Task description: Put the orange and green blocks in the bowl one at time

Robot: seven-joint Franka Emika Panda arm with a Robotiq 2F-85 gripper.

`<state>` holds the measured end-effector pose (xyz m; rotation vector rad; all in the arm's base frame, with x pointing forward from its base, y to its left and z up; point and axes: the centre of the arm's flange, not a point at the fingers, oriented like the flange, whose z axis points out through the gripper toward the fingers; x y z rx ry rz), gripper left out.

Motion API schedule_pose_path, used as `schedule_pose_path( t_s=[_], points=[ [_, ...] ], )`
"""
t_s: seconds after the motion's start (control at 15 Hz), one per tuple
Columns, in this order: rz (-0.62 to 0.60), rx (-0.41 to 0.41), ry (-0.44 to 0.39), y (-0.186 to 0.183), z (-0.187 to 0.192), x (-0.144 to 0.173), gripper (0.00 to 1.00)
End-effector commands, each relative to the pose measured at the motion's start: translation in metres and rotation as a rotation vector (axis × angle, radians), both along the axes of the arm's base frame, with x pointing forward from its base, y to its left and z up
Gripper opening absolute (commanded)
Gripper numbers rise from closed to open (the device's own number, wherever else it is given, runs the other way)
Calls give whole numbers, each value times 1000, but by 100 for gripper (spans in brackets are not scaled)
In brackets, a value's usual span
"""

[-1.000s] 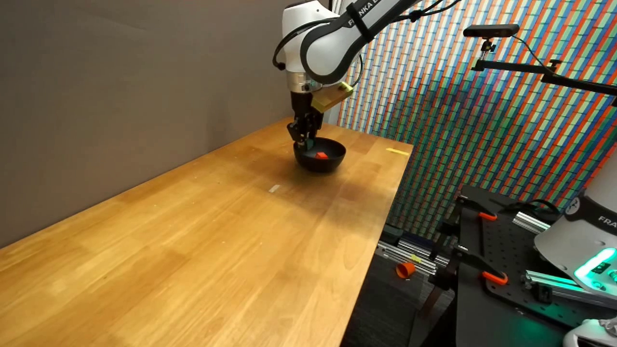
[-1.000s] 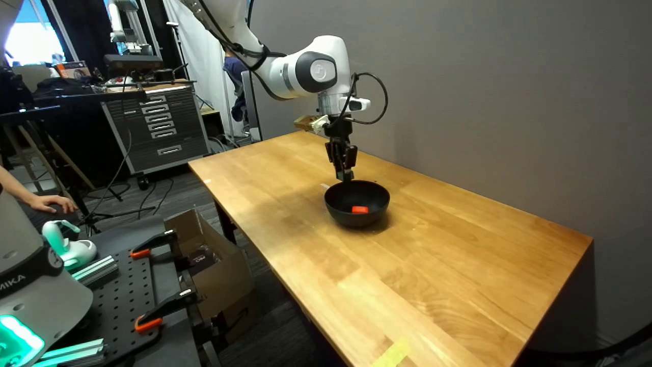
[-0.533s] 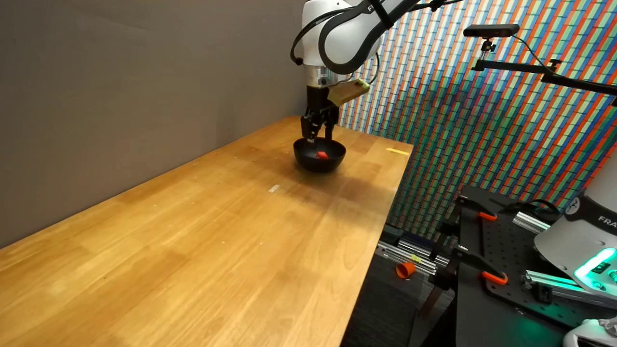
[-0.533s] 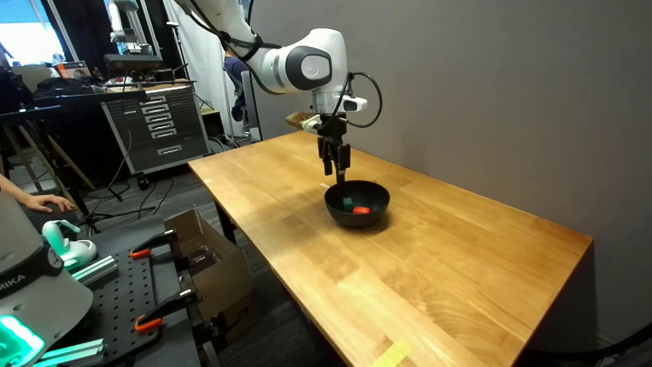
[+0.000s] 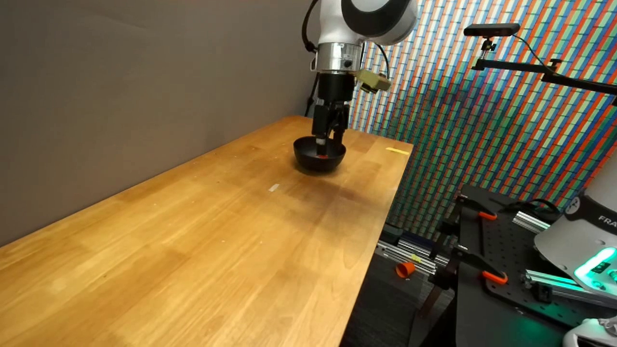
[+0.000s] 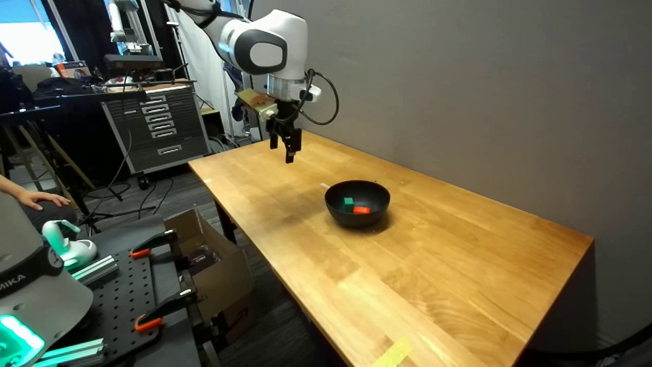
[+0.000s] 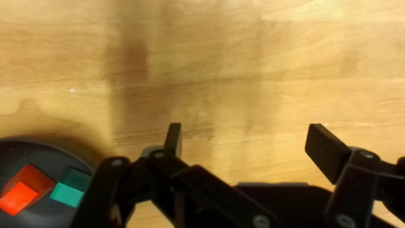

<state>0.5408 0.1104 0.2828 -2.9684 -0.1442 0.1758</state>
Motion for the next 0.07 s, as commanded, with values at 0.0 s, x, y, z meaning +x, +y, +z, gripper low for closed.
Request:
schedule_pose_path(
  t_s=[0.0],
  points=[
    [7, 1, -1, 0, 3, -6, 100]
  ],
)
